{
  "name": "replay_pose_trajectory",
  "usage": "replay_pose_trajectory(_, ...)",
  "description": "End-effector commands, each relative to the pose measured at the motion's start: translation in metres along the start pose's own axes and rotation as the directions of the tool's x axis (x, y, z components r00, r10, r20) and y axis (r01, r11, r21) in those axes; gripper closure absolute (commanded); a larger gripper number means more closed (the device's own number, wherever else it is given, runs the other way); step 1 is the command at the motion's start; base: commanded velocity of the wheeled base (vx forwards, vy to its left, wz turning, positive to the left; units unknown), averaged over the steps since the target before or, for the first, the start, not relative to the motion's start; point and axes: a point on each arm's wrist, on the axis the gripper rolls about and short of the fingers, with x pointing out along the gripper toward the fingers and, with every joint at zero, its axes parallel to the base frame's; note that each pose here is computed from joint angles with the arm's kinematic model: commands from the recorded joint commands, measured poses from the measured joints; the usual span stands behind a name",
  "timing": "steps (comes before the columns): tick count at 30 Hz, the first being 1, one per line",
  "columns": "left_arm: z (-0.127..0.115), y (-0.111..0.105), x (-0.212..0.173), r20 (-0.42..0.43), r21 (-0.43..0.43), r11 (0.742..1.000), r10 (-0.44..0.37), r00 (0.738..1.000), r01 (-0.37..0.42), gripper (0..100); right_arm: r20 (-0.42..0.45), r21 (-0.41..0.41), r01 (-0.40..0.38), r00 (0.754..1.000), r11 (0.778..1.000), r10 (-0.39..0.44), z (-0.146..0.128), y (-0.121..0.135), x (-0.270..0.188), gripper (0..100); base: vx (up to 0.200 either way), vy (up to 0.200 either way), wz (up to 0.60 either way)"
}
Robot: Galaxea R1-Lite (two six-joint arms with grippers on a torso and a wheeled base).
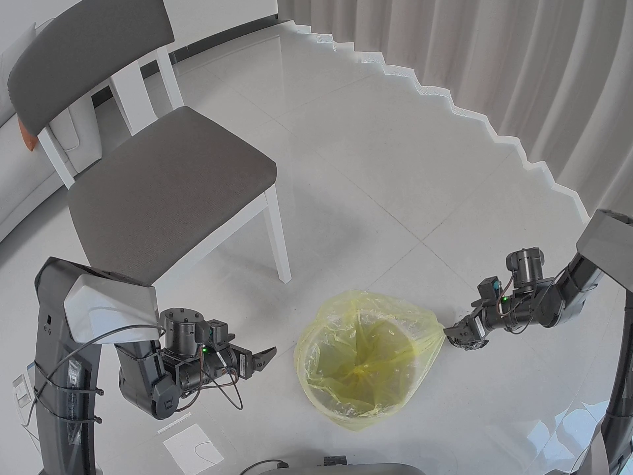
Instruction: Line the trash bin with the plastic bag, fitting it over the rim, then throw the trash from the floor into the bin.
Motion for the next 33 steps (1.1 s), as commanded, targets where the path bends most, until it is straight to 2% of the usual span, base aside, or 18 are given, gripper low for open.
replay_pose_trajectory(1, -0.001, -0.002, -0.01, 0.006, 0.0, 1.0, 0.0, 1.0, 0.0, 0, 0.115, -0.029, 0.042, 0.993, 0.999, -0.039, 0.036, 0.0, -0.027, 0, 0.0, 0.0, 0.0)
replay_pose_trajectory(4, -0.001, -0.003, -0.012, 0.016, 0.003, 1.0, -0.004, 1.0, 0.004, 0, 0.12, -0.029, 0.024, 0.993, 0.999, -0.02, 0.042, 0.009, -0.025, 0, 0.0, 0.0, 0.0)
replay_pose_trajectory(9, 0.003, -0.009, -0.007, 0.038, 0.014, 1.0, -0.022, 0.999, 0.021, 0, 0.09, -0.026, 0.01, 0.996, 1.0, -0.008, 0.033, 0.013, -0.021, 0, 0.0, 0.0, 0.0)
replay_pose_trajectory(18, 0.004, -0.014, -0.007, 0.045, 0.019, 0.999, -0.032, 0.998, 0.031, 0, -0.063, -0.013, -0.048, 0.997, 0.999, 0.047, -0.012, 0.015, 0.021, 0, 0.0, 0.0, 0.0)
replay_pose_trajectory(26, 0.012, -0.022, 0.004, 0.08, 0.037, 0.999, -0.038, 0.996, 0.035, 0, -0.118, 0.002, -0.074, 0.99, 0.997, 0.074, -0.028, 0.007, 0.066, 0, 0.0, 0.0, 0.0)
replay_pose_trajectory(29, 0.012, -0.024, 0.005, 0.081, 0.036, 0.999, -0.042, 0.996, 0.039, 0, -0.169, 0.02, -0.093, 0.981, 0.995, 0.095, -0.025, 0.006, 0.067, 0, 0.0, 0.0, 0.0)
replay_pose_trajectory(33, 0.012, -0.023, 0.004, 0.081, 0.034, 0.999, -0.039, 0.996, 0.037, 0, -0.194, -0.019, -0.096, 0.977, 0.995, 0.09, -0.032, 0.005, 0.041, 0, 0.0, 0.0, 0.0)
